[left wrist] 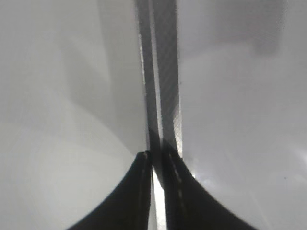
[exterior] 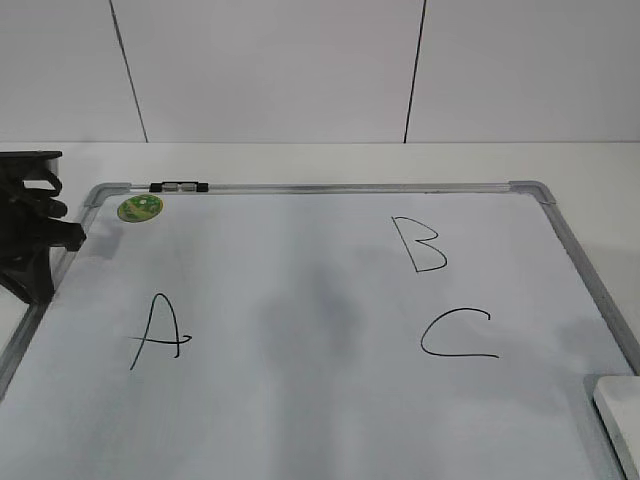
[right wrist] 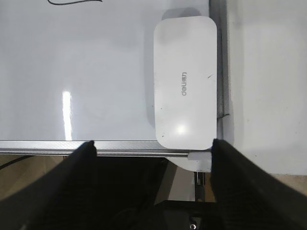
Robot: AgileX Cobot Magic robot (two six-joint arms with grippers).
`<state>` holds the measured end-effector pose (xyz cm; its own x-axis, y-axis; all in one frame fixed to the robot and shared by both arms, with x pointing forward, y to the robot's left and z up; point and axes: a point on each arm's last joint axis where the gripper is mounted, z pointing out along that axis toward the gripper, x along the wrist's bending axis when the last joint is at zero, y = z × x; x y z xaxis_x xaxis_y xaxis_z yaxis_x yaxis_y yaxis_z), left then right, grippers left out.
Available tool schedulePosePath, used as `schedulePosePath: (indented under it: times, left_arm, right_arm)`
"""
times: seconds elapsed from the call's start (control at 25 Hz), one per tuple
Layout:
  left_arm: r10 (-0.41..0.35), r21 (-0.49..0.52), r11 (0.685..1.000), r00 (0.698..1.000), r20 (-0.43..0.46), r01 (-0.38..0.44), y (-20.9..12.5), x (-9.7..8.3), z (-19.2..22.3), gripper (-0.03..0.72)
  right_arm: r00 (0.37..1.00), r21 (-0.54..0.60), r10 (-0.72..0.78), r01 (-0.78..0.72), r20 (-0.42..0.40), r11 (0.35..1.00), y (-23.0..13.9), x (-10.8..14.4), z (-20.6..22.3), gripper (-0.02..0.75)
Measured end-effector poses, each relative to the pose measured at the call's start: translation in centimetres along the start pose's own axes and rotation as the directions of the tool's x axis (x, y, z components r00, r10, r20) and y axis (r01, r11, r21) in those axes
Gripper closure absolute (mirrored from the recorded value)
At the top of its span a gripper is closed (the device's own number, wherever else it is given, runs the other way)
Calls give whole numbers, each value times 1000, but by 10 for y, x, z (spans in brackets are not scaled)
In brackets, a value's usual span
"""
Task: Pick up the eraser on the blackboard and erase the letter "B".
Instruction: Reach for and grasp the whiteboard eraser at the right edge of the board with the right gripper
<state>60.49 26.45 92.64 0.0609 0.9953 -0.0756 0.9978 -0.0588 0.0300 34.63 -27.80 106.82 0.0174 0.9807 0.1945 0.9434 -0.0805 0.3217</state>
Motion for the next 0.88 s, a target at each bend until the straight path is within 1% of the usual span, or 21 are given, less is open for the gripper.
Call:
schedulePosePath:
  times: [0.08,0.88]
  left_arm:
    - [-2,0,1000,1000,0,2,0,0,0,651]
    - [-4,2,1000,1000,-11,4,0,1,0,666]
  right_arm:
    - [1000,0,0,0,0,1000,0,0,0,169]
    - [1000,0,-1,1,4,1000,0,0,0,169]
